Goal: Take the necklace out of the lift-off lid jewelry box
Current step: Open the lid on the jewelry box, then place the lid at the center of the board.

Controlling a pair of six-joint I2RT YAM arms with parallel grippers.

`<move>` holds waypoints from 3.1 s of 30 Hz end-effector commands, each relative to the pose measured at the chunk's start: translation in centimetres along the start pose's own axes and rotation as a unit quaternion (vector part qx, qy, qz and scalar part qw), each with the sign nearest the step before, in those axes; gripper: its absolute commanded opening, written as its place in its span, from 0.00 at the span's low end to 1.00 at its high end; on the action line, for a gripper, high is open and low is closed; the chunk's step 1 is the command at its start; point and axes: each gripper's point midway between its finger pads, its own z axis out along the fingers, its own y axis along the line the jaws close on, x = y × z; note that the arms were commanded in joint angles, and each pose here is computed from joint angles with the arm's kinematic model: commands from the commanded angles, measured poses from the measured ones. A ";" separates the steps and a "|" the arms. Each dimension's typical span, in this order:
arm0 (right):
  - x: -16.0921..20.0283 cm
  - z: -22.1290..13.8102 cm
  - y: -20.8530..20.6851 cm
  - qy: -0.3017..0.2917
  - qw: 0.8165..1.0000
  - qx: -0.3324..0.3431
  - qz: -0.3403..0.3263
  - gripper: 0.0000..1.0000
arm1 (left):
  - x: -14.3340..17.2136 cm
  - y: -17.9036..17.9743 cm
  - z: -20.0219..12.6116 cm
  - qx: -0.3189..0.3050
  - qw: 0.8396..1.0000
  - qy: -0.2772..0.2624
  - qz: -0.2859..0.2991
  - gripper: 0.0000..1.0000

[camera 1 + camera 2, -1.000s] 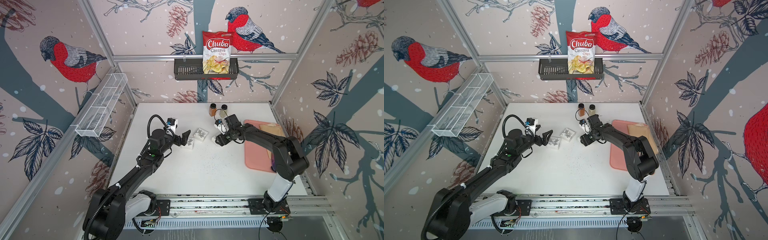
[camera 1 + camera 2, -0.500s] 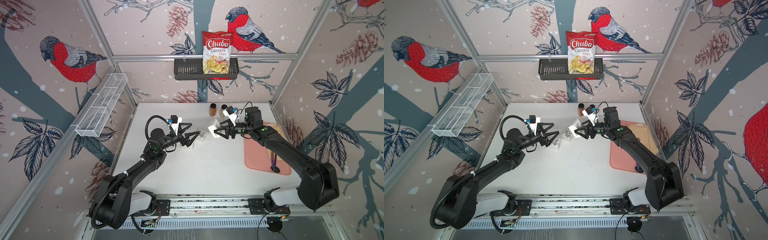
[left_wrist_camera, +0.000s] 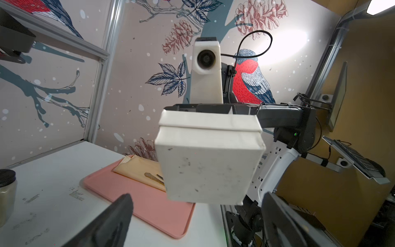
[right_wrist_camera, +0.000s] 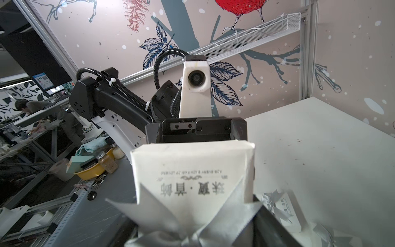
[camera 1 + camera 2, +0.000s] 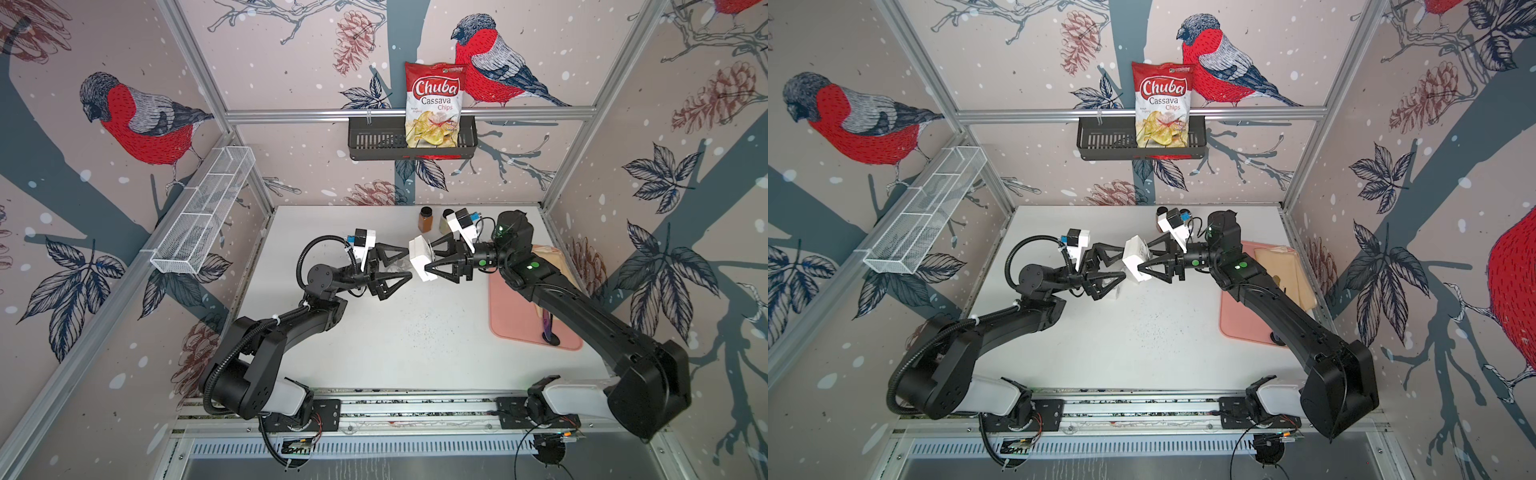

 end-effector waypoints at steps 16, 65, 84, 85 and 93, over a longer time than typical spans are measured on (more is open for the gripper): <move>-1.0 0.7 2.1 -0.008 0.999 -0.044 -0.032 0.72 | -1.2 -1.9 0.8 0.027 0.999 -0.003 0.042 0.98; 4.6 -7.0 -9.6 0.002 0.953 0.284 0.102 0.74 | -2.0 -2.3 1.3 0.032 0.998 -0.011 0.053 0.71; 25.3 -10.6 -19.9 0.238 0.755 0.534 0.297 0.82 | -2.1 -3.0 0.9 0.027 0.997 -0.004 0.068 0.73; 25.2 -10.5 -19.8 0.237 0.758 0.531 0.295 0.84 | -2.2 -3.0 0.8 0.025 0.997 -0.003 0.071 0.73; 18.3 -8.7 -17.6 0.147 0.857 0.429 0.246 0.82 | -2.1 -3.3 0.7 0.023 0.997 -0.002 0.075 0.73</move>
